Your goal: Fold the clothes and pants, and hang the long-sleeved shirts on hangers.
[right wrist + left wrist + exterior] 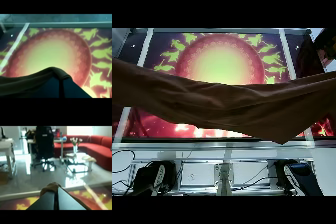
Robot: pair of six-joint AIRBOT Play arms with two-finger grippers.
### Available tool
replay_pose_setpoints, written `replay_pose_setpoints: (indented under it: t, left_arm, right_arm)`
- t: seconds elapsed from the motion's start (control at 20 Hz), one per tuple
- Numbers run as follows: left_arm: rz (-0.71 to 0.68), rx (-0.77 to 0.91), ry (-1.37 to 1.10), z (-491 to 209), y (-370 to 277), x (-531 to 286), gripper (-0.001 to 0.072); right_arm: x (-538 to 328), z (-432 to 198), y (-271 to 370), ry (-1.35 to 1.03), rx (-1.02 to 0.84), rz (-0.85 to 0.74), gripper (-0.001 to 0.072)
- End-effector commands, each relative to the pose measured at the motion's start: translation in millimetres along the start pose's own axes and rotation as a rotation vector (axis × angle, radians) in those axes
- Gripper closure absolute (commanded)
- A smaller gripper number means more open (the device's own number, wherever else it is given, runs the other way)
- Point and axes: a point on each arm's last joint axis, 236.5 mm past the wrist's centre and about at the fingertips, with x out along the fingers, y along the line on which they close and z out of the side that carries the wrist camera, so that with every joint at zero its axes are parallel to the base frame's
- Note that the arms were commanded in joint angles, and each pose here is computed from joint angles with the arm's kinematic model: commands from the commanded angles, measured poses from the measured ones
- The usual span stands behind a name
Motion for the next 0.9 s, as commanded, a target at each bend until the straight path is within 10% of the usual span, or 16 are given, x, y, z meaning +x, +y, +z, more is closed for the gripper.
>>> replay_pose_setpoints:
  t: [0.0, 0.4, 0.85]
  left_arm:
    - [-0.035, -0.103, -0.158, 39, -18, -31, 0.0675]
    - [-0.024, -0.178, -0.044, 9, -14, -14, 0.0676]
    - [-0.029, -0.486, 0.67, -258, 54, 148, 0.0674]
  right_arm:
    - [-22, 44, 5, -0.17, -0.041, 0.002, 0.0702]
    - [22, 39, 4, -0.091, -0.013, 0.029, 0.0701]
    - [250, -111, -50, 0.539, 0.066, -0.007, 0.0701]
